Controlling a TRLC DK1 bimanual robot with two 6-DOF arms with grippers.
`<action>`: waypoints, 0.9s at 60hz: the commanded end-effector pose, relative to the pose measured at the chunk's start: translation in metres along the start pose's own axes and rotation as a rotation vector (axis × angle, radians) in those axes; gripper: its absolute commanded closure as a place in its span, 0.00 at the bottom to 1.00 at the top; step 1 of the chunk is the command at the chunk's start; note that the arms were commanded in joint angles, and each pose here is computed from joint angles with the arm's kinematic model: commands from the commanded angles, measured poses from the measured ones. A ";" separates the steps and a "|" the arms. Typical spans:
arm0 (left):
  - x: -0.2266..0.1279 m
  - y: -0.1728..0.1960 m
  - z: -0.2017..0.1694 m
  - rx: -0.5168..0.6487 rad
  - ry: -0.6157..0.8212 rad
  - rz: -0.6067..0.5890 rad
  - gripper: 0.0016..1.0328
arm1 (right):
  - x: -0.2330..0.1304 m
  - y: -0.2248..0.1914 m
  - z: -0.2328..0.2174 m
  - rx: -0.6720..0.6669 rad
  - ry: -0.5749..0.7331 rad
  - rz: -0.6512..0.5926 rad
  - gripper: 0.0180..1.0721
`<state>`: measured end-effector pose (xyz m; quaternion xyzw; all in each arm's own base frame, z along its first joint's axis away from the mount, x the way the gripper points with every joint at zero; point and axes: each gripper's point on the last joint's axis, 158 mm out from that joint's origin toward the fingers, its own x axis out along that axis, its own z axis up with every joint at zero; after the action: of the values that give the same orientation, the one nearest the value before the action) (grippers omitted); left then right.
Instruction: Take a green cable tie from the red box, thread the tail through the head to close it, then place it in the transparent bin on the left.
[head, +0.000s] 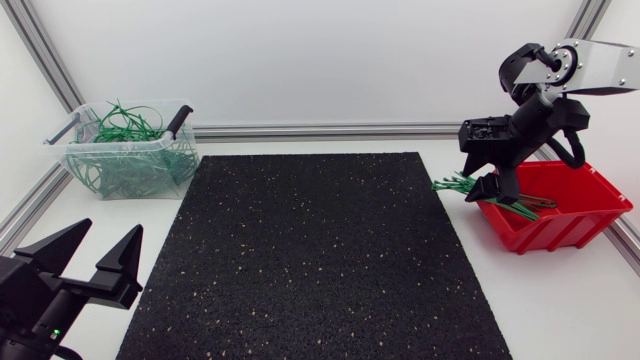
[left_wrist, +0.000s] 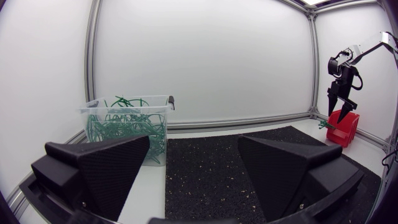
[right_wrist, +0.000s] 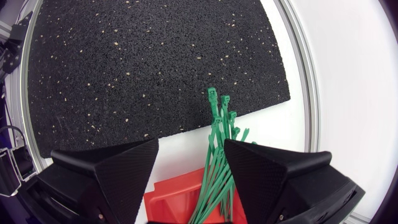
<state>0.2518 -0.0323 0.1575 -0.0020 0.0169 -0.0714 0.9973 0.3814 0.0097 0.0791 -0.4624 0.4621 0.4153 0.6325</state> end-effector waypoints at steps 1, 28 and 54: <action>0.002 -0.001 -0.025 -0.022 0.062 -0.007 0.04 | 0.000 0.007 0.006 -0.044 -0.007 -0.003 0.27; 0.002 0.000 -0.026 -0.022 0.063 0.001 0.04 | 0.023 -0.001 0.026 -0.083 -0.020 -0.077 0.40; 0.002 0.000 -0.026 -0.022 0.065 0.003 0.04 | 0.042 -0.001 0.028 -0.091 -0.006 -0.084 0.44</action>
<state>0.2519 -0.0316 0.1574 -0.0020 0.0171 -0.0695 0.9974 0.4062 0.0395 0.0638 -0.5140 0.4025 0.4001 0.6432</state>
